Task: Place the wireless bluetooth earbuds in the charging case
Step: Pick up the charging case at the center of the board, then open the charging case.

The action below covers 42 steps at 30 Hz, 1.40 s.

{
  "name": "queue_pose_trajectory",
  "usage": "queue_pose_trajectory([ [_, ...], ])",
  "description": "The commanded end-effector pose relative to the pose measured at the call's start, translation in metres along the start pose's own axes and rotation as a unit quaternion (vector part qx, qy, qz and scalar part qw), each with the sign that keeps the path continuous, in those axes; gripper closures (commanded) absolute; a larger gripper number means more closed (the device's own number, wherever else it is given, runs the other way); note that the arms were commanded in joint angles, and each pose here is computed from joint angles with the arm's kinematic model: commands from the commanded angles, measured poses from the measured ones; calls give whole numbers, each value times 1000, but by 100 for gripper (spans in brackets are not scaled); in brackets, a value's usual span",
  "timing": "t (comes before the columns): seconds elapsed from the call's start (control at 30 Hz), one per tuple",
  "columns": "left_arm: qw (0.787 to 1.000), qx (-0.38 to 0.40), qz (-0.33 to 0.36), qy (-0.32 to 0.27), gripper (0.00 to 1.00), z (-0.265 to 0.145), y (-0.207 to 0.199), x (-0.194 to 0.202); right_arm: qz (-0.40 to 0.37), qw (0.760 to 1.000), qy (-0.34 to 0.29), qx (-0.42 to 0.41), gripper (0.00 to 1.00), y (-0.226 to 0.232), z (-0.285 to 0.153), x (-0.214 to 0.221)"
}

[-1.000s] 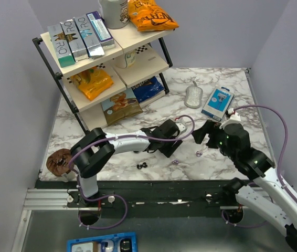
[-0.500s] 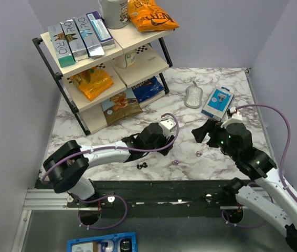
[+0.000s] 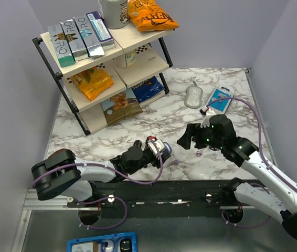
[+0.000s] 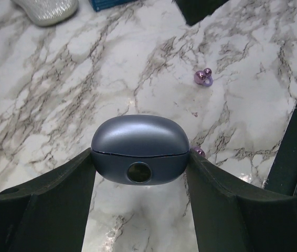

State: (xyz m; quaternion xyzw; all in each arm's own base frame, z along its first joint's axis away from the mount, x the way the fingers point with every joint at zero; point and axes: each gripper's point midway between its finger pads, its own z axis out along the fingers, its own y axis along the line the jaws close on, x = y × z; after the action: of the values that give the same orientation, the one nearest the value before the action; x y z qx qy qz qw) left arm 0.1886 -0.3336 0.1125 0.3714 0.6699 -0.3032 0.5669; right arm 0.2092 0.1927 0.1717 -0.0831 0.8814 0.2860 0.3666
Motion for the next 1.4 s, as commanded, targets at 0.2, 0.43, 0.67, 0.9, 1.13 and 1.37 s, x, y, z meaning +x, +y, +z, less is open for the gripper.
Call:
queue_pose_trajectory([
  [0.2,995,35,53,-80,100,-14,-19,-42,-72,991,20,-114,4,42,-2,-2],
  [0.43,995,54,61,-66,100,-22,-25,-39,-108,986,37,-120,3,60,5,2],
  [0.67,995,53,64,-57,100,-24,-23,-38,-112,985,52,-117,2,64,16,8],
  [0.9,995,49,64,-62,100,-26,-22,-42,-104,986,71,-105,3,60,28,17],
  [1.13,995,47,61,-67,100,-29,-23,-42,-97,986,80,-105,5,60,34,20],
  [1.37,995,43,63,-65,100,-31,-24,-38,-94,989,65,-90,5,55,32,15],
])
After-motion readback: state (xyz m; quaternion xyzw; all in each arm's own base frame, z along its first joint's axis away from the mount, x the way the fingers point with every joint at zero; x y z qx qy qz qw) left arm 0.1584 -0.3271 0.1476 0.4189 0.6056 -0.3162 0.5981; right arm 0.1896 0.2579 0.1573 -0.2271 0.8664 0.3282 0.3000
